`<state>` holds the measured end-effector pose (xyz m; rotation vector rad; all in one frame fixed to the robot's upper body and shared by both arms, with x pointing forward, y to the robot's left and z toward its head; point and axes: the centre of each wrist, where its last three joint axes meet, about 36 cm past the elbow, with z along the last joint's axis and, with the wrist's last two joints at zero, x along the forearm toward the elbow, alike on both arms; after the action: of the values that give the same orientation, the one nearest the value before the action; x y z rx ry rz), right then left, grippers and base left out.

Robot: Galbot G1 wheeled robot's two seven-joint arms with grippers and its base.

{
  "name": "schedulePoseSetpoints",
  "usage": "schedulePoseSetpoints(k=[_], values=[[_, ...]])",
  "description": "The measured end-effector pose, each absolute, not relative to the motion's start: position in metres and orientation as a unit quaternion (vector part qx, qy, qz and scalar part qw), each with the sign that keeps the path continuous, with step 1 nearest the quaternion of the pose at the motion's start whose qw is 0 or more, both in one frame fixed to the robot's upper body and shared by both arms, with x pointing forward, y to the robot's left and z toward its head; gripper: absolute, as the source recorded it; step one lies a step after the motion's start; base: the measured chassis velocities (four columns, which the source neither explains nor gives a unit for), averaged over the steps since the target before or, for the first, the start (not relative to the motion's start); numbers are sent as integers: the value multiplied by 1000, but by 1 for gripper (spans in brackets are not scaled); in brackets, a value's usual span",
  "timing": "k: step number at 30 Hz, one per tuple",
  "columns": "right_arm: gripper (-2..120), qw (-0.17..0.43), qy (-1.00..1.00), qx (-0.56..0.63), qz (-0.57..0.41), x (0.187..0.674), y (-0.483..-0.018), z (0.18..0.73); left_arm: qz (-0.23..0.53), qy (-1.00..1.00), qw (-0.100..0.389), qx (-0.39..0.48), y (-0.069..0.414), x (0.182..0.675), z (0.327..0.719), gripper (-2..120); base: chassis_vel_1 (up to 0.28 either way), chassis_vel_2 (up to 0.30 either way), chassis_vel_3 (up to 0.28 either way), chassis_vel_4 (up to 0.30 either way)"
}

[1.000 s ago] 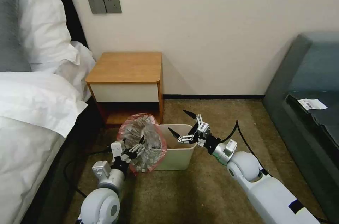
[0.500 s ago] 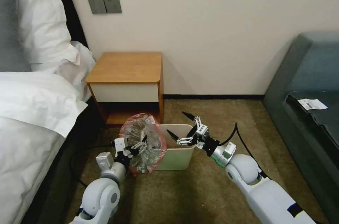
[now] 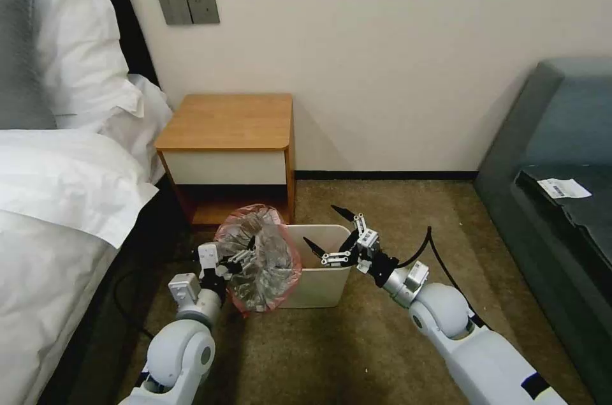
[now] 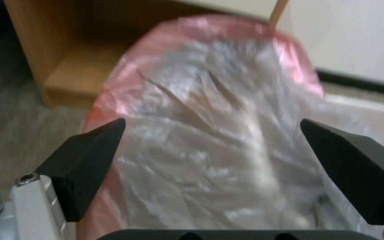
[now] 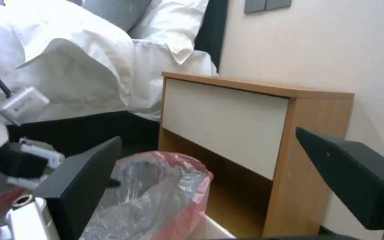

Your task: Pick up the garbage bag from the table and place it over the trash can.

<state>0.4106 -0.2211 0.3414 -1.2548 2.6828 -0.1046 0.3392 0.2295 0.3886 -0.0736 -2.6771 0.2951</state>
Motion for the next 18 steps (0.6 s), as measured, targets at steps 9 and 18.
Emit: schedulePoseSetpoints(k=[9, 18], values=[[100, 90, 902, -420, -32, 407, -220, 341, 106, -959, 257, -49, 228, 350, 393, 95, 0, 0, 0, 0], [100, 86, 903, -419, -33, 403, -224, 334, 88, -955, 280, -39, 228, 353, 392, 96, 0, 0, 0, 0]])
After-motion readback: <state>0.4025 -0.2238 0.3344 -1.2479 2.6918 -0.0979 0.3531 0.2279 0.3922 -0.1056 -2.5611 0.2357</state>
